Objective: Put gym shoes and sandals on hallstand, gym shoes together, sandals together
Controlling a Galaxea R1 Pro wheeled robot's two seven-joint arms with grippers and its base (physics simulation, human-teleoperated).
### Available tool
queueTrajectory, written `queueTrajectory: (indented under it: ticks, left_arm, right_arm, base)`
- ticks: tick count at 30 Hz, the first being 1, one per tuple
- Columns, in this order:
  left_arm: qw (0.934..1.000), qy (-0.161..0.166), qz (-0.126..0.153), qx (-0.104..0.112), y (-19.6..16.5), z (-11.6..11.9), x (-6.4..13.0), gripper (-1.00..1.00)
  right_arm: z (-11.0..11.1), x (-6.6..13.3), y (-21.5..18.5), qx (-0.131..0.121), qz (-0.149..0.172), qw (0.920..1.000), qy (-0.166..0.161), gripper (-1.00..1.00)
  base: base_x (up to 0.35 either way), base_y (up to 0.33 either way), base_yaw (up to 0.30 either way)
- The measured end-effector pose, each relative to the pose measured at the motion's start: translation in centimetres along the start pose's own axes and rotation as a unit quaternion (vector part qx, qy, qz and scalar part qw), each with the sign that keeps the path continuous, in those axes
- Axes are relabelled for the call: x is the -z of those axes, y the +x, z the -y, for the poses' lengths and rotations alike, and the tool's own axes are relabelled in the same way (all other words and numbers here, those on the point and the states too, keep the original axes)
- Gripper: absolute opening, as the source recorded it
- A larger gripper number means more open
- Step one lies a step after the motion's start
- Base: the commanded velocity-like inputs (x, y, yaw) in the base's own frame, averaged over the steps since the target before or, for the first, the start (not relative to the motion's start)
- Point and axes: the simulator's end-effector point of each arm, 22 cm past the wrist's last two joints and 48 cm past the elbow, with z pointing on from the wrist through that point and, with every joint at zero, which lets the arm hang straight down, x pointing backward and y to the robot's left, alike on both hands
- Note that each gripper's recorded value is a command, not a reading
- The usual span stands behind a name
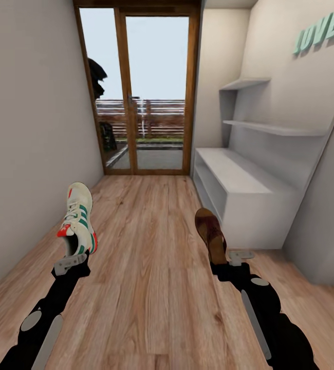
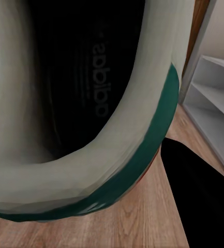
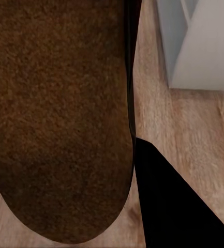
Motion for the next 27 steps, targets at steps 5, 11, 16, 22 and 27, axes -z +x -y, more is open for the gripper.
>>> queueTrajectory:
  ticks: [5, 11, 16, 22, 27]
  left_arm:
    - [1.0000, 0.000, 0.000, 0.000, 0.02, 0.04, 0.00, -1.00]
    - [1.0000, 0.001, 0.000, 0.001, 0.03, 0.07, 0.00, -1.00]
    - [1.0000, 0.001, 0.000, 0.001, 0.02, 0.07, -0.01, -1.00]
    - [1.0000, 0.001, 0.000, 0.001, 0.03, 0.08, 0.00, -1.00]
    - [1.0000, 0.001, 0.000, 0.001, 0.01, 0.10, 0.00, -1.00]
  right_arm:
    - [0.00, 0.06, -0.14, -0.001, 0.002, 1.0000, 0.000, -1.00]
    - [0.01, 0.06, -0.14, 0.000, 0.002, 1.0000, 0.001, -1.00]
    - [-0.03, 0.05, -0.10, -0.001, 0.001, 1.0000, 0.000, -1.00]
    - [-0.13, 0.05, -0.11, 0.000, 0.001, 1.0000, 0.000, -1.00]
    - [-0.22, 0.05, -0.12, 0.000, 0.001, 1.0000, -0.001, -1.00]
  base:
    - [0.348, 0.000, 0.000]
    - [0.348, 0.000, 0.000]
    - [0.348, 0.000, 0.000]
    - [0.348, 0.000, 0.000]
    - [0.348, 0.000, 0.000]
